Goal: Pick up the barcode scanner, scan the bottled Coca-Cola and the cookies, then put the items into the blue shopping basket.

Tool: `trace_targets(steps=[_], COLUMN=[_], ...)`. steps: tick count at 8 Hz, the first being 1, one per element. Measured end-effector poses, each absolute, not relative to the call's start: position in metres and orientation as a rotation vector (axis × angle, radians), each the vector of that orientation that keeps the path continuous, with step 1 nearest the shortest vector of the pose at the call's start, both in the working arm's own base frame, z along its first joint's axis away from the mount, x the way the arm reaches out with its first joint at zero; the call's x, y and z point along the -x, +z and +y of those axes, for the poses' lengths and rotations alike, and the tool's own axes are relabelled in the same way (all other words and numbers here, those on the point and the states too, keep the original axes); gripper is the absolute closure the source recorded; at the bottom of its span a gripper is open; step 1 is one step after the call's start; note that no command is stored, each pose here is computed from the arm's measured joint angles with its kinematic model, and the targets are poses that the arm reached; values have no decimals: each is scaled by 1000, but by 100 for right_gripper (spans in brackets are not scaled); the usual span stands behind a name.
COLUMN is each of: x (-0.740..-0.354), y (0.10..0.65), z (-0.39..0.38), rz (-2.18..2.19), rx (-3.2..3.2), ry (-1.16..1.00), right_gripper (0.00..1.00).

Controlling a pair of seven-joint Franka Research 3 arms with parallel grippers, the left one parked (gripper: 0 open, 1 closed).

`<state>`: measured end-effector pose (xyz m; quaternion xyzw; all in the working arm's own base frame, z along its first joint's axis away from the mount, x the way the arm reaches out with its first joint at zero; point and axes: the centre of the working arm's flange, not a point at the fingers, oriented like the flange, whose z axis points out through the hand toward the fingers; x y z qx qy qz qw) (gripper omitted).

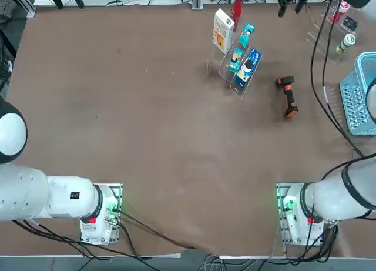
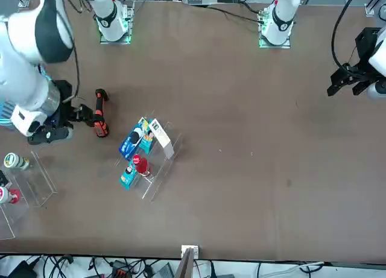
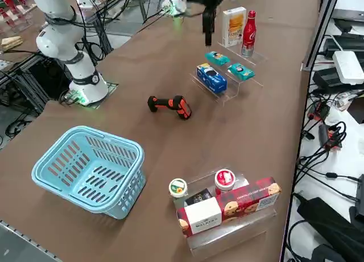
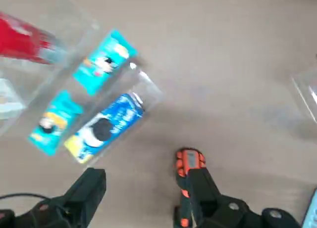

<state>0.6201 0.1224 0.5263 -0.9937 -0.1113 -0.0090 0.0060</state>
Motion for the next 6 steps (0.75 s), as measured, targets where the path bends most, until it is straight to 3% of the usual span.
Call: trace_targets(steps=[6], x=[-639], y=[553], z=[248], rz=[-626], rx=[3062], ry=[-149], right_gripper=[0])
